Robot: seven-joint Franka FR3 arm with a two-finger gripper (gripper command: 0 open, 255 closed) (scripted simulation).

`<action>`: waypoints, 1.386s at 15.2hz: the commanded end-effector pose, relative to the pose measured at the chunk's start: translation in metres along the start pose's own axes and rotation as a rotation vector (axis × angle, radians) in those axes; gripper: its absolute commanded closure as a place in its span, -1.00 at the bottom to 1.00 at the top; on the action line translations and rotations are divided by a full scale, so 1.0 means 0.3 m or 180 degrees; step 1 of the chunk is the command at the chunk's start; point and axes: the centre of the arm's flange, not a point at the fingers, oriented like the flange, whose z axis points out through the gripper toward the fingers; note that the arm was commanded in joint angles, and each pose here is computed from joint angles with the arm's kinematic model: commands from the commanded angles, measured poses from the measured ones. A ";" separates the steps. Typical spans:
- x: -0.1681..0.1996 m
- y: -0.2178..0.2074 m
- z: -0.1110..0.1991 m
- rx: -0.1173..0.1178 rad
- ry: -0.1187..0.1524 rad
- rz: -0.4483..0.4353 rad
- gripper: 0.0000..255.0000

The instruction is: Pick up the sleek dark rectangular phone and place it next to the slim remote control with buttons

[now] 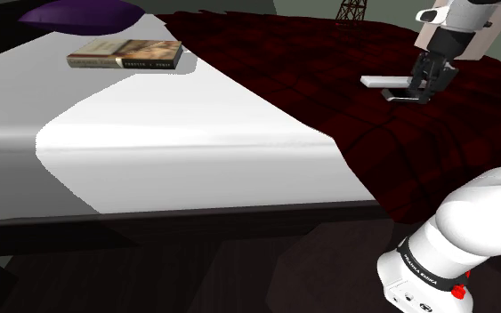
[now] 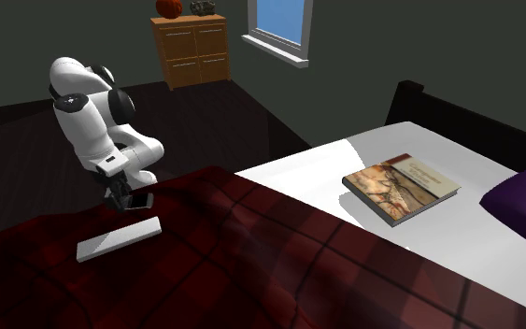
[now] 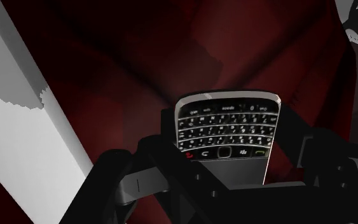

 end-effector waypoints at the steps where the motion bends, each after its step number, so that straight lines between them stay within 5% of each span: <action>1: 0.000 0.000 0.002 -0.0001 0.0000 0.0000 1.00; 4: 0.000 0.000 0.002 -0.0001 0.0000 0.0000 1.00; 5: 0.000 0.000 0.002 -0.0001 0.0000 0.0000 -1.00; 10: 0.000 0.000 0.002 -0.0001 0.0000 0.0000 -1.00; 14: 0.000 0.000 -0.165 -0.0001 0.0000 0.0000 -1.00; 21: 0.000 0.000 -0.165 -0.0001 0.0000 0.0000 -1.00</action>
